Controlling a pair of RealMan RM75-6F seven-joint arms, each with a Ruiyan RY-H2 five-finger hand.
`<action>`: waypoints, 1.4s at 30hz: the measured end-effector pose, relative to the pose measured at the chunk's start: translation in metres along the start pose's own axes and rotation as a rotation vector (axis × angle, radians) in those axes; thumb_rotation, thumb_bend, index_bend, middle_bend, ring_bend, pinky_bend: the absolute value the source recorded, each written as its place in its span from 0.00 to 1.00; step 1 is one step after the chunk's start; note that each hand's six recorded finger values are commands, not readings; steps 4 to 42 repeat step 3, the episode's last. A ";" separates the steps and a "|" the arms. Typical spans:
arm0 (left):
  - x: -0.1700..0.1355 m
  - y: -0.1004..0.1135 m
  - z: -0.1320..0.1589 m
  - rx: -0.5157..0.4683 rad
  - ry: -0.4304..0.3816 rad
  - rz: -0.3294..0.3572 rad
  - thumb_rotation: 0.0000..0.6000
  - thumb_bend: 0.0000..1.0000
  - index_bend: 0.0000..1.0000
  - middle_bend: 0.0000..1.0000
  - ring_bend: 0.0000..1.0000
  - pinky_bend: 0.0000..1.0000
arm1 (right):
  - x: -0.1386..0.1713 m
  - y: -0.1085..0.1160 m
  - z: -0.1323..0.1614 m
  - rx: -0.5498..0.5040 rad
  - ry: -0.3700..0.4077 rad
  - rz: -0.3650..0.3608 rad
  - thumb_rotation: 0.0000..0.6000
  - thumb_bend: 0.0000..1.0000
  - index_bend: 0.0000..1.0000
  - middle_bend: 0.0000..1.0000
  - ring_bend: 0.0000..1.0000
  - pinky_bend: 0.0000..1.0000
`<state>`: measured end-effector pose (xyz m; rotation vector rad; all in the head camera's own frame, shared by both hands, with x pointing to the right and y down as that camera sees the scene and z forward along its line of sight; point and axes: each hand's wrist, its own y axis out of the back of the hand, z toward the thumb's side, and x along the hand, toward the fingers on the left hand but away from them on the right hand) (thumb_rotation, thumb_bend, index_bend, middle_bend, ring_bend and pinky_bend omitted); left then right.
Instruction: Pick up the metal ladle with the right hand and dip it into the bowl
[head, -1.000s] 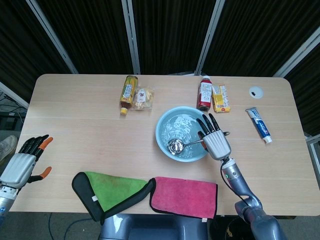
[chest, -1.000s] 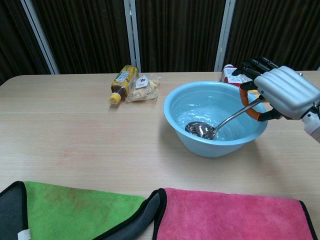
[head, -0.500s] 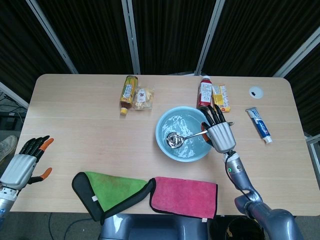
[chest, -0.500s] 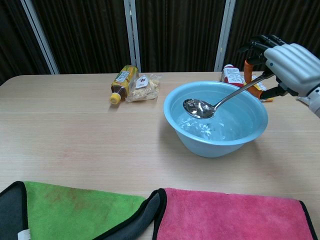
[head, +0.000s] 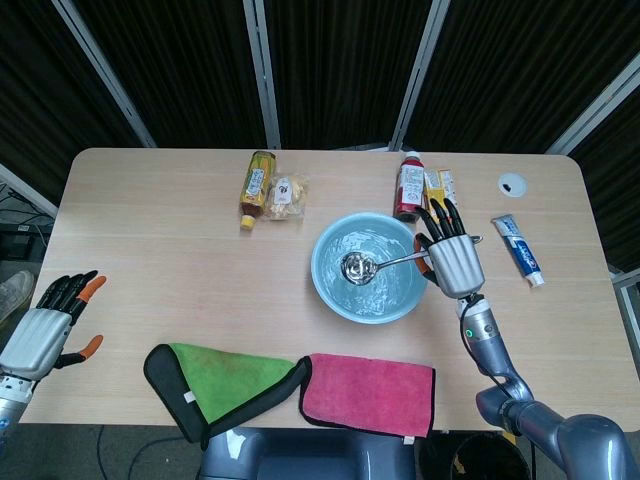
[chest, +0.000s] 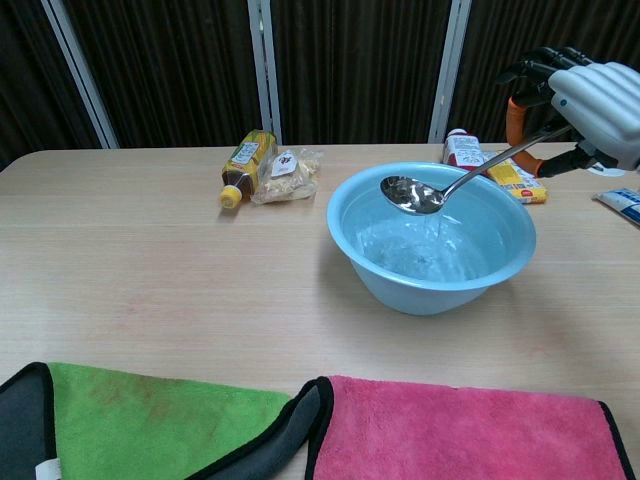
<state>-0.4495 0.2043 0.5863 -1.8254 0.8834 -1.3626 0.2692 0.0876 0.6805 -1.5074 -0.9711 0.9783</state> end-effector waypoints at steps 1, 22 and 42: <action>0.000 0.000 0.000 0.000 0.000 0.001 1.00 0.33 0.00 0.00 0.00 0.00 | 0.000 -0.001 0.000 0.000 0.000 0.003 1.00 0.37 0.73 0.15 0.00 0.00; -0.001 0.001 -0.001 0.001 0.002 0.002 1.00 0.33 0.00 0.00 0.00 0.00 | 0.000 -0.002 0.000 0.001 0.001 0.006 1.00 0.37 0.73 0.15 0.00 0.00; -0.001 0.001 -0.001 0.001 0.002 0.002 1.00 0.33 0.00 0.00 0.00 0.00 | 0.000 -0.002 0.000 0.001 0.001 0.006 1.00 0.37 0.73 0.15 0.00 0.00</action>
